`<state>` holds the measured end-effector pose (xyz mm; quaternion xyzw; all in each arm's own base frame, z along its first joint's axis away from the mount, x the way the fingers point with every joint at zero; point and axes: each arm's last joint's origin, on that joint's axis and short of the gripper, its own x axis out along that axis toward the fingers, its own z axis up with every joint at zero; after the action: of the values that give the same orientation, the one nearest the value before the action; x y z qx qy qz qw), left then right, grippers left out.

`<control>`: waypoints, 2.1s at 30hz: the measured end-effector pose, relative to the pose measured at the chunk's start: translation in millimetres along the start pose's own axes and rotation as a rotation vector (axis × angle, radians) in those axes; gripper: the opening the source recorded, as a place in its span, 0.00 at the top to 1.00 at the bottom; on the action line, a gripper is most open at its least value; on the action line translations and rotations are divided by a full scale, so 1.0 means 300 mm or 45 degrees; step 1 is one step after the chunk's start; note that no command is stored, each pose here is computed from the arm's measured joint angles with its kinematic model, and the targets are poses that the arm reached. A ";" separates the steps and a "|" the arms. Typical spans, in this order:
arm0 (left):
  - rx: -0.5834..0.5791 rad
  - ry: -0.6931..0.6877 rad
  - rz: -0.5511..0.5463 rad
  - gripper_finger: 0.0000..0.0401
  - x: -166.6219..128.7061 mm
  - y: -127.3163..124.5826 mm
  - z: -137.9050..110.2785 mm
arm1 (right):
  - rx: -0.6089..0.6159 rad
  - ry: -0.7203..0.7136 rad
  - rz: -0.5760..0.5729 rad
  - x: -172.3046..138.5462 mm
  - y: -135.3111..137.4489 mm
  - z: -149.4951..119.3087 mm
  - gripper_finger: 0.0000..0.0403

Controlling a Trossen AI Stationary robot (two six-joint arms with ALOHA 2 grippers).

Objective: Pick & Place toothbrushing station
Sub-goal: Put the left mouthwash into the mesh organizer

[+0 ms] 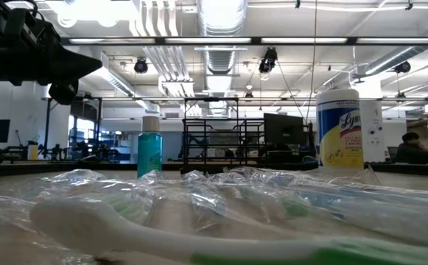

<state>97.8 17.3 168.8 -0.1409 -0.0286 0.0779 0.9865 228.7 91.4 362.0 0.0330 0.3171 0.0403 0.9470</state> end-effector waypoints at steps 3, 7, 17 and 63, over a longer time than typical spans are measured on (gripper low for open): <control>0.000 0.007 0.002 0.97 0.000 0.000 -0.002 | 0.028 -0.078 0.010 -0.014 -0.028 -0.055 0.79; 0.003 0.012 0.005 0.97 0.000 0.001 -0.003 | 0.062 -0.143 0.018 -0.012 -0.059 -0.142 0.79; 0.005 0.009 0.018 0.97 0.000 0.002 -0.003 | 0.142 -0.306 0.014 0.003 -0.122 -0.344 0.79; -0.001 0.016 0.030 0.97 0.000 0.004 -0.005 | 0.131 0.326 -0.351 0.168 -0.339 0.096 0.78</control>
<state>97.7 17.9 167.0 -0.1419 -0.0208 0.0888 0.9857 291.7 -6.0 345.8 0.0322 0.4381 -0.1020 0.8925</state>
